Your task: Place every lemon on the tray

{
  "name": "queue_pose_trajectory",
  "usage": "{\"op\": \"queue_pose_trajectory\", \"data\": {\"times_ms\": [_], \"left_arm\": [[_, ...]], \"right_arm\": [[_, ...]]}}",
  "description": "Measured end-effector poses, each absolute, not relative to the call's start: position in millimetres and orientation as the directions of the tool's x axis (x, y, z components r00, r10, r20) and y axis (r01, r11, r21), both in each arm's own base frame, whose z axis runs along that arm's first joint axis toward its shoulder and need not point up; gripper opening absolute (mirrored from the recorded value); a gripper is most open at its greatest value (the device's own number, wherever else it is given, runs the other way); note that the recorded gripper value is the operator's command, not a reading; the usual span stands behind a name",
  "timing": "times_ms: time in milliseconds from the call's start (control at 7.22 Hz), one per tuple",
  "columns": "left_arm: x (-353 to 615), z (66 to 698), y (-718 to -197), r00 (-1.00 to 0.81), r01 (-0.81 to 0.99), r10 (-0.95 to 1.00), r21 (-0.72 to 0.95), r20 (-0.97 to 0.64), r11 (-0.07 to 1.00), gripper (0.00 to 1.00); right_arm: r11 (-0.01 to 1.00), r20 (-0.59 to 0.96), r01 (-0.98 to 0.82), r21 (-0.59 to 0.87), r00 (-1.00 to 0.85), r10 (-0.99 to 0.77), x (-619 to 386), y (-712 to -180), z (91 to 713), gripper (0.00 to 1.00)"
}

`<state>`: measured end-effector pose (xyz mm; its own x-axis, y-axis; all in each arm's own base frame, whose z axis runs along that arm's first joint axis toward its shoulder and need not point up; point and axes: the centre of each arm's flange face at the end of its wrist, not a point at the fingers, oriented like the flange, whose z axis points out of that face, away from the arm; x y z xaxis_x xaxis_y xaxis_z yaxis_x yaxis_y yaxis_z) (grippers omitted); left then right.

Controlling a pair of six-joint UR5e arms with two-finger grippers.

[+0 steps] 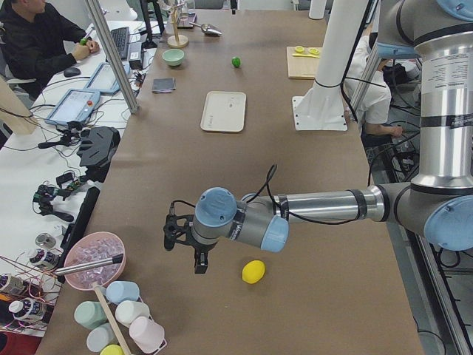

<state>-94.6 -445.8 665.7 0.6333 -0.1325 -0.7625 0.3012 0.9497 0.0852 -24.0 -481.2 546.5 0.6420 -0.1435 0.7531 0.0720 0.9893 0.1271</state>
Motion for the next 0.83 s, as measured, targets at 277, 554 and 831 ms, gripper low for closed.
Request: {"op": "queue_pose_trajectory", "data": {"times_ms": [277,554,831], "left_arm": [[-92,701,-392,0.589,0.411,-0.275,-0.01,-0.76,0.911,0.98],[-89,726,-347,0.548,0.468,-0.369,-0.091,-0.75,0.879,0.98],[-85,745,-306,0.502,0.518,-0.443,-0.153,-0.743,0.842,0.98]], "right_arm": [[0.991,0.762,0.035,0.133,0.635,-0.125,-62,-494,520,1.0],[0.988,0.768,0.03,0.15,0.626,-0.136,-90,-505,495,1.0],[0.985,0.772,0.033,0.169,0.616,-0.153,-105,-514,476,1.0]]}}
